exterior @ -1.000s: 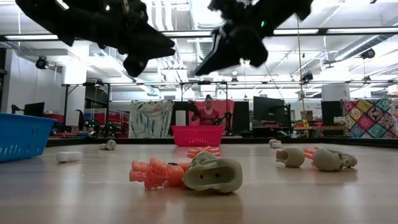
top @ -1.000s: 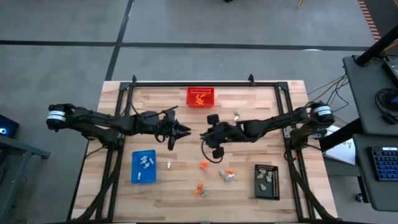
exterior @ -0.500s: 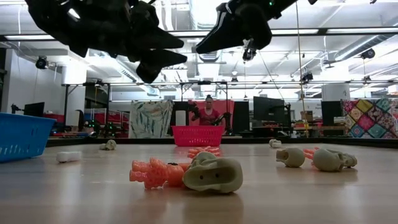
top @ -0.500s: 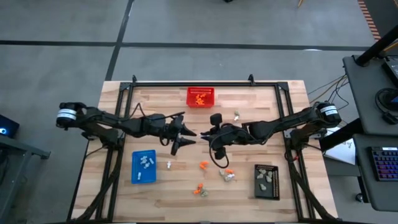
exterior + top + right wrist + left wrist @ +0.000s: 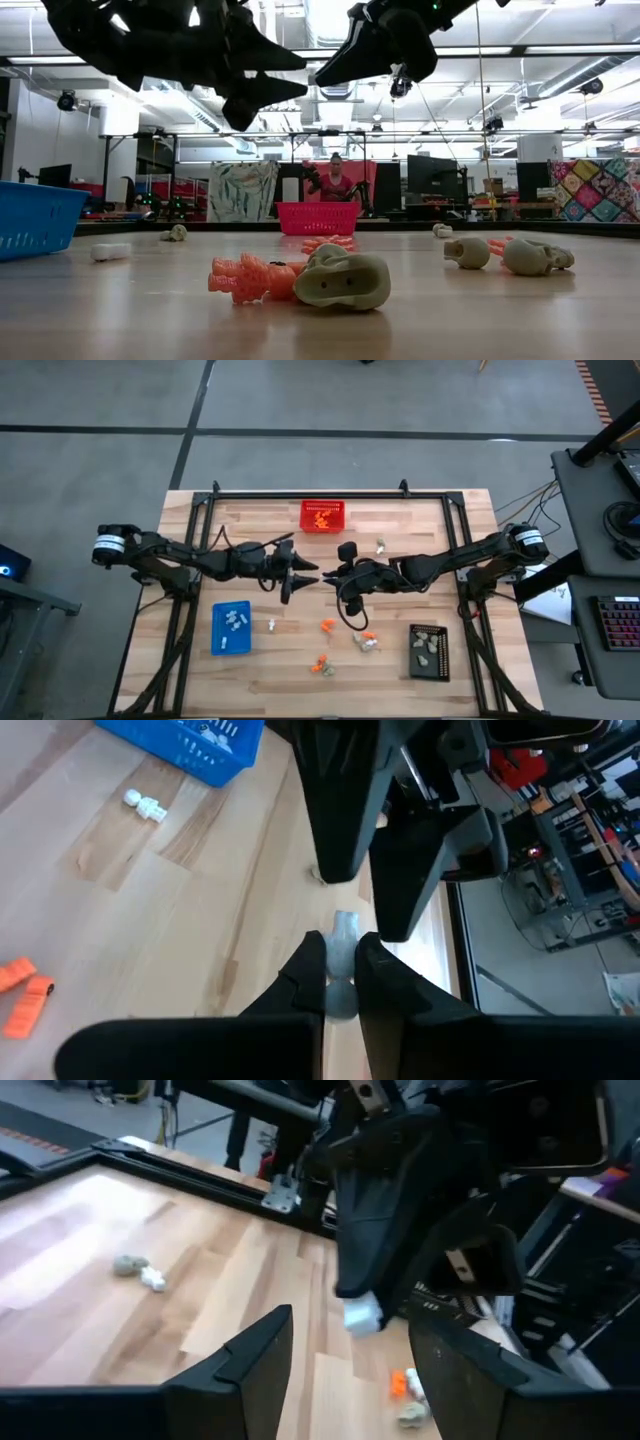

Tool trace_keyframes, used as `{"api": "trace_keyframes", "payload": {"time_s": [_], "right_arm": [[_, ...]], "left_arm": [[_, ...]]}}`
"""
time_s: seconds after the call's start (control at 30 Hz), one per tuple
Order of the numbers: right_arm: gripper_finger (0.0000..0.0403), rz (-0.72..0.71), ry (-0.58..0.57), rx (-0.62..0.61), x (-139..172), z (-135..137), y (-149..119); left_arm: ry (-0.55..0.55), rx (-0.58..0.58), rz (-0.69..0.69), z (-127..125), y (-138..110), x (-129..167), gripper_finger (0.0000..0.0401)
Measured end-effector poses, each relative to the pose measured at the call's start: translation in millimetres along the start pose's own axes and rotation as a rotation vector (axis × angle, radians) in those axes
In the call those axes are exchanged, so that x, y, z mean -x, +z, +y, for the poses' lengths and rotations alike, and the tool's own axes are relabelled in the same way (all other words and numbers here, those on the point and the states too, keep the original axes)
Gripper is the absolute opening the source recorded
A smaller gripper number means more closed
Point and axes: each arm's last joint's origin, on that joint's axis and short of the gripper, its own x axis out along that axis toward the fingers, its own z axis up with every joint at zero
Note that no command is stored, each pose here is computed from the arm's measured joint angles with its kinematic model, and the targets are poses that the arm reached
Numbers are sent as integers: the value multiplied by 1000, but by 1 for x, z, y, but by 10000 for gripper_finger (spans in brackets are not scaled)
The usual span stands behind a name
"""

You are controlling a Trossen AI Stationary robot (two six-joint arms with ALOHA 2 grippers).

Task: Sort Halloween decoration
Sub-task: Put the white skeleton toy into the blue bin

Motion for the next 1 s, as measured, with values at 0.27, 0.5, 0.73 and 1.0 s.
{"api": "trace_keyframes", "payload": {"time_s": [0.27, 0.5, 0.73, 1.0], "right_arm": [[22, -1, 0, 0, 0, 0, 0], [22, -3, -3, 0, 0, 0, 0], [22, -1, -4, 13, 0, -1, 0], [22, 0, -3, 17, 0, -1, 0]], "left_arm": [[10, 47, -10, 0, 1, 0, 168], [15, 67, -4, 1, -2, -2, 164], [1, 89, -7, 5, -13, -13, 164], [-40, 89, -39, 4, -10, -14, 164]]}}
